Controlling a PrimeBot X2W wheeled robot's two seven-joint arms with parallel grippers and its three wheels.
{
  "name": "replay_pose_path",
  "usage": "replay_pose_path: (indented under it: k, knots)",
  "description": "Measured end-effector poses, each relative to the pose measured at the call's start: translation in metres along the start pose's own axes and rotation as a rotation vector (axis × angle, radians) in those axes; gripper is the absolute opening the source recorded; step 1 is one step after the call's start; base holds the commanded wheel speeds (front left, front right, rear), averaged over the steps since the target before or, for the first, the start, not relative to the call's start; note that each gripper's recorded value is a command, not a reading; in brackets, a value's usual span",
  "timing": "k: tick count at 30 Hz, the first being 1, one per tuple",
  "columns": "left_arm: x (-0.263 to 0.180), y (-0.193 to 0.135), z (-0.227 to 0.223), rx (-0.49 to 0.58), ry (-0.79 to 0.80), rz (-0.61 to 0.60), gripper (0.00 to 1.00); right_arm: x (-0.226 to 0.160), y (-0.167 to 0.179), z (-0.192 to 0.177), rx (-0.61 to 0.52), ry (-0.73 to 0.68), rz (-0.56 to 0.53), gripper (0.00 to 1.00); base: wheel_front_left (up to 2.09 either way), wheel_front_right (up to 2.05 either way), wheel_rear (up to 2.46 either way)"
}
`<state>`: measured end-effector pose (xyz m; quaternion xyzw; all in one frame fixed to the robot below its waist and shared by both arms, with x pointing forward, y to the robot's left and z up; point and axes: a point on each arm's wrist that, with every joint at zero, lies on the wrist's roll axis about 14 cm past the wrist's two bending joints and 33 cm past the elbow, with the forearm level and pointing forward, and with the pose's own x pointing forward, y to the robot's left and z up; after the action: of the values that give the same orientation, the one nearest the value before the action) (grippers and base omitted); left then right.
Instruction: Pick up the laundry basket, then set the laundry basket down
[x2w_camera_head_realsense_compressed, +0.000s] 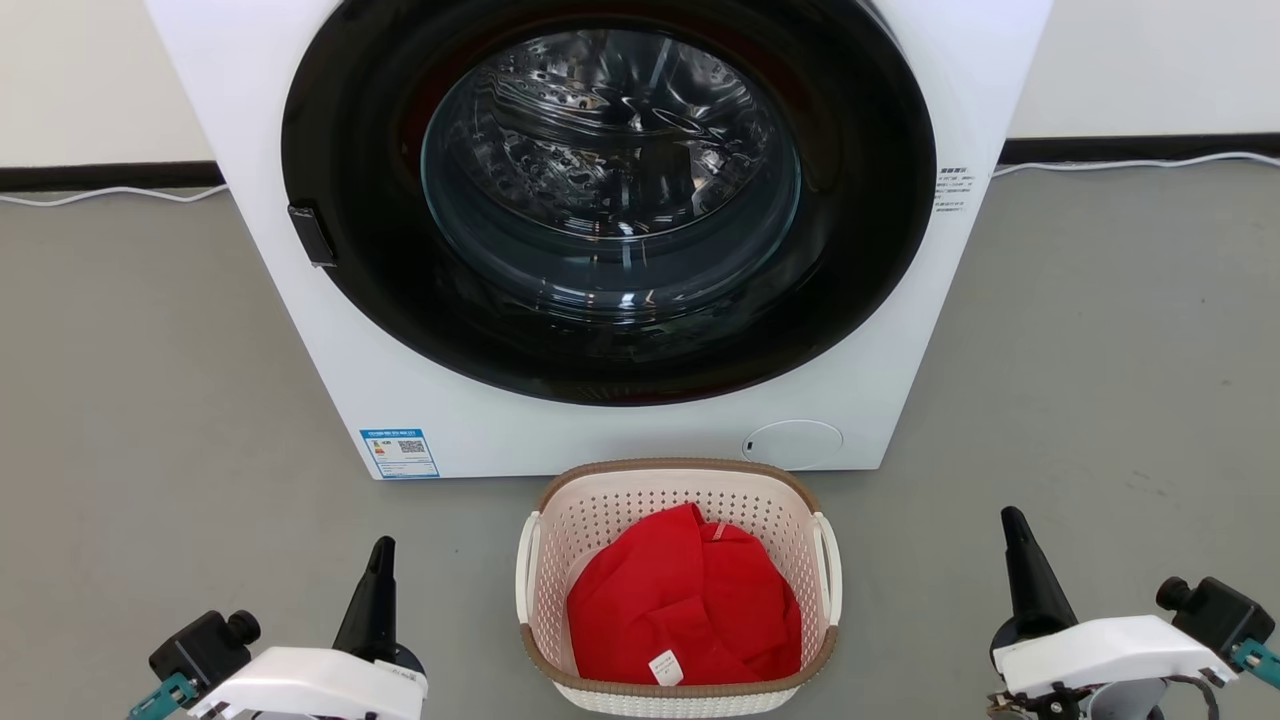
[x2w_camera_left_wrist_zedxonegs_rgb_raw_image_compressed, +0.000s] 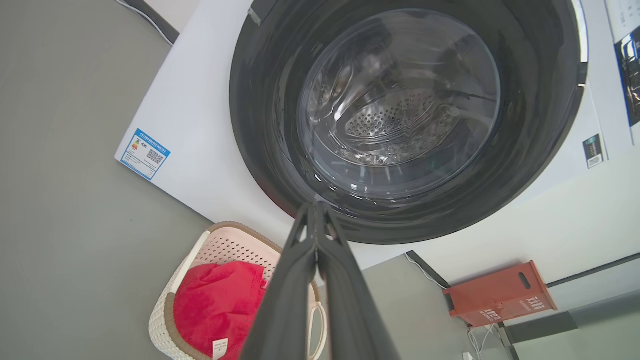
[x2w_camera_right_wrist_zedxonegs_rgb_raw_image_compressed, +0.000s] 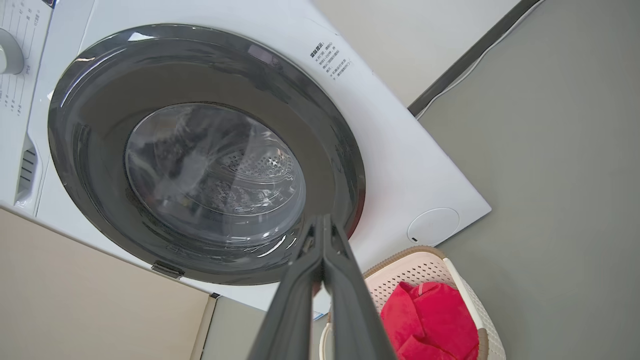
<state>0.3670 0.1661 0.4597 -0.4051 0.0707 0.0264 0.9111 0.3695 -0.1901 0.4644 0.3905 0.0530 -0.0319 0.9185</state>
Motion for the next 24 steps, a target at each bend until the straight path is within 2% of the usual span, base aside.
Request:
replay_pose_path:
  k: [24]
  knots:
    - [0.0030,0.0021,0.0077,-0.250,0.008,0.003,0.00,0.0006,-0.0039,0.0067,0.260,-0.007,-0.016,0.00,0.00,0.00,0.00]
